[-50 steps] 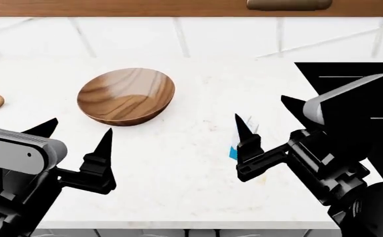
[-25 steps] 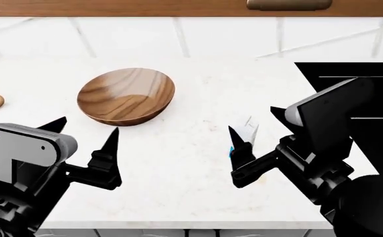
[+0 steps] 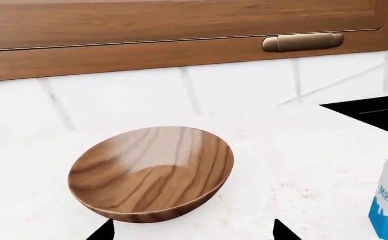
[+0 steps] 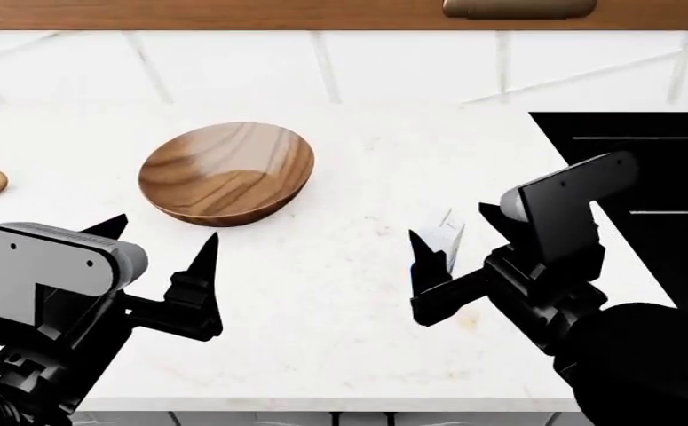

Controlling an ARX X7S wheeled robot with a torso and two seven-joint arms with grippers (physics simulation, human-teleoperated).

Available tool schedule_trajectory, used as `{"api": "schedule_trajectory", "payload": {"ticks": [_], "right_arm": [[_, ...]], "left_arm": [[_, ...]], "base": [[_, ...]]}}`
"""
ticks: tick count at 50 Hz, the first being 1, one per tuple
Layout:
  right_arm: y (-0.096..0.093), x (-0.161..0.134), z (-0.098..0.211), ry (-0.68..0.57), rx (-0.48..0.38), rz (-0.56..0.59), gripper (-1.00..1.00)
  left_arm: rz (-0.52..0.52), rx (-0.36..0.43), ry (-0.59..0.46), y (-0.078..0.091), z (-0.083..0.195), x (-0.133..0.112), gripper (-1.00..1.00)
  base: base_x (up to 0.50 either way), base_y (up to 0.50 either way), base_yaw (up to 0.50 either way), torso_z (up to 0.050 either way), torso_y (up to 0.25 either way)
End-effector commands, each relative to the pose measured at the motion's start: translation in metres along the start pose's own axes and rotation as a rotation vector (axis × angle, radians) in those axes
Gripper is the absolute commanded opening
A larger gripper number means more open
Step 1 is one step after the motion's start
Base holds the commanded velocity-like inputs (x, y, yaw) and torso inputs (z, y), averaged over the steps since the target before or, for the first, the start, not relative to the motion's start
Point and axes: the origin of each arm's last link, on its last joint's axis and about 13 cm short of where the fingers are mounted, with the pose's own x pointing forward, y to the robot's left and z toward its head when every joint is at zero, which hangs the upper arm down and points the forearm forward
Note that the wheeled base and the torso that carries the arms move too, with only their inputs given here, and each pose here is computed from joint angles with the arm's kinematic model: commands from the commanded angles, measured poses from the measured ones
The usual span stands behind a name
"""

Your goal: Place the eggs and milk next to the bowl.

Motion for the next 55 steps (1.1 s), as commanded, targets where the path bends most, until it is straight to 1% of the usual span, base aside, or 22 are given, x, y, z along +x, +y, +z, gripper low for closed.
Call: {"api": "schedule_trajectory", "payload": {"ticks": [1, 26, 55], "right_arm": [[-0.002, 0.006, -0.004, 0.012, -0.007, -0.009, 1.00], [-0.004, 0.021, -0.013, 0.045, -0.043, -0.012, 1.00], [-0.011, 0.037, -0.030, 0.097, -0.022, -0.024, 1.00]], "left_arm": [[0.001, -0.001, 0.005, 0.000, -0.001, 0.000, 1.00], [0.003, -0.003, 0.008, 0.001, -0.002, 0.002, 1.00], [0.004, 0.000, 0.016, 0.000, -0.002, 0.005, 1.00]], "base": [[0.00, 0.00, 0.00, 0.000, 0.000], [0.00, 0.00, 0.00, 0.000, 0.000], [0.00, 0.00, 0.00, 0.000, 0.000]]}}
